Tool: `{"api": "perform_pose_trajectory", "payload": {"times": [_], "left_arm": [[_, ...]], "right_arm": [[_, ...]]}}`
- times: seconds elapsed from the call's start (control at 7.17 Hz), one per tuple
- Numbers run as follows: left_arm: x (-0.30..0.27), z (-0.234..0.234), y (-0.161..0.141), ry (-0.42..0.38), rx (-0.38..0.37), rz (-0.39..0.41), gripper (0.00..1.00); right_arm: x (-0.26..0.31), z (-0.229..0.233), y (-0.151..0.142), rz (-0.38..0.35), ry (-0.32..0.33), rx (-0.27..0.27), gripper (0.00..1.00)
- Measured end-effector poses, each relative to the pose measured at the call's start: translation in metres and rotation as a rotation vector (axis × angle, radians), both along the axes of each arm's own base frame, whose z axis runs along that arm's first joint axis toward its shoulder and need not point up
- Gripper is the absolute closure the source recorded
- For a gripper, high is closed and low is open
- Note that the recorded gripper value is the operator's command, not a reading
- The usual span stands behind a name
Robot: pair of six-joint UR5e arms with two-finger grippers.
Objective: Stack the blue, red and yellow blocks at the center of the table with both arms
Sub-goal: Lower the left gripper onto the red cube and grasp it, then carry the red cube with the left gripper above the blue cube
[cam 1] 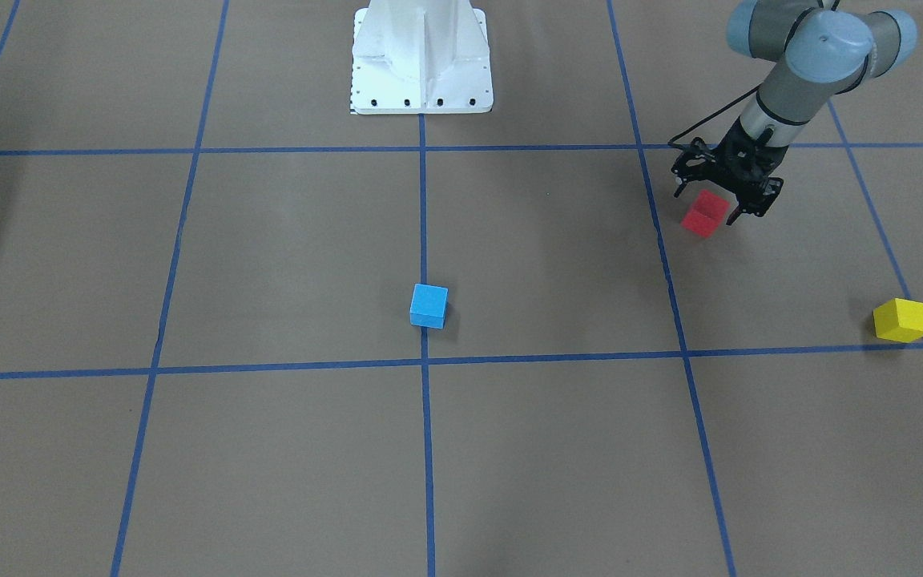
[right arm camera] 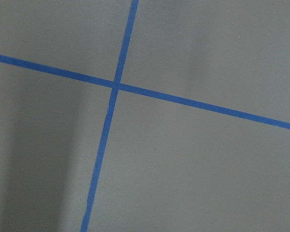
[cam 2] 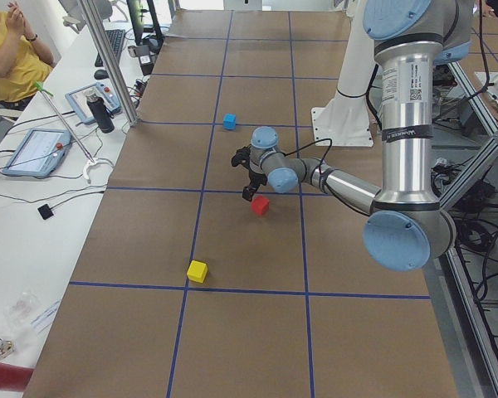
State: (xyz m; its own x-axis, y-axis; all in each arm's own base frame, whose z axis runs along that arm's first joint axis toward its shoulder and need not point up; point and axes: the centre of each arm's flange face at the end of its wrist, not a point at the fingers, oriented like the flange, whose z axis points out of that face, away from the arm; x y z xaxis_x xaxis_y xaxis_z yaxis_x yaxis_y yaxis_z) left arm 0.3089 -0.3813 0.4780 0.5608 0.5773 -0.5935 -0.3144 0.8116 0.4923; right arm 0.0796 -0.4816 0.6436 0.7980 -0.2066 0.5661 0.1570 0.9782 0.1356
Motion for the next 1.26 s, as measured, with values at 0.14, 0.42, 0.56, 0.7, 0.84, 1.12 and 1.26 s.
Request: {"api": "perform_pose_trajectory", "payload": {"times": [0.14,0.42,0.56,0.7,0.84,1.12,1.26], "left_arm": [[0.001,0.004,-0.001,-0.007,-0.005,0.0,0.0],[0.001,0.016,-0.002,-0.023,-0.019,0.001,0.03],[0.004,0.023,-0.003,-0.033,-0.028,0.0,0.11],[0.006,0.031,-0.005,-0.043,-0.039,0.0,0.36],[0.009,0.038,-0.006,-0.052,-0.05,-0.001,0.76],[0.01,0.043,-0.007,-0.06,-0.055,-0.004,1.0],[0.007,0.034,-0.007,-0.05,-0.04,-0.011,1.0]], "right_arm": [[0.0,0.0,0.0,0.0,0.0,0.0,0.0],[0.0,0.0,0.0,0.001,-0.001,0.0,0.0],[0.0,-0.001,0.0,0.001,-0.001,0.001,0.0],[0.0,0.0,0.0,0.0,-0.001,-0.001,0.0],[0.0,0.002,0.001,-0.001,-0.001,-0.004,0.0],[0.0,0.004,0.002,-0.001,-0.001,-0.008,0.0],[0.0,0.005,0.002,-0.001,-0.001,-0.009,0.0]]}}
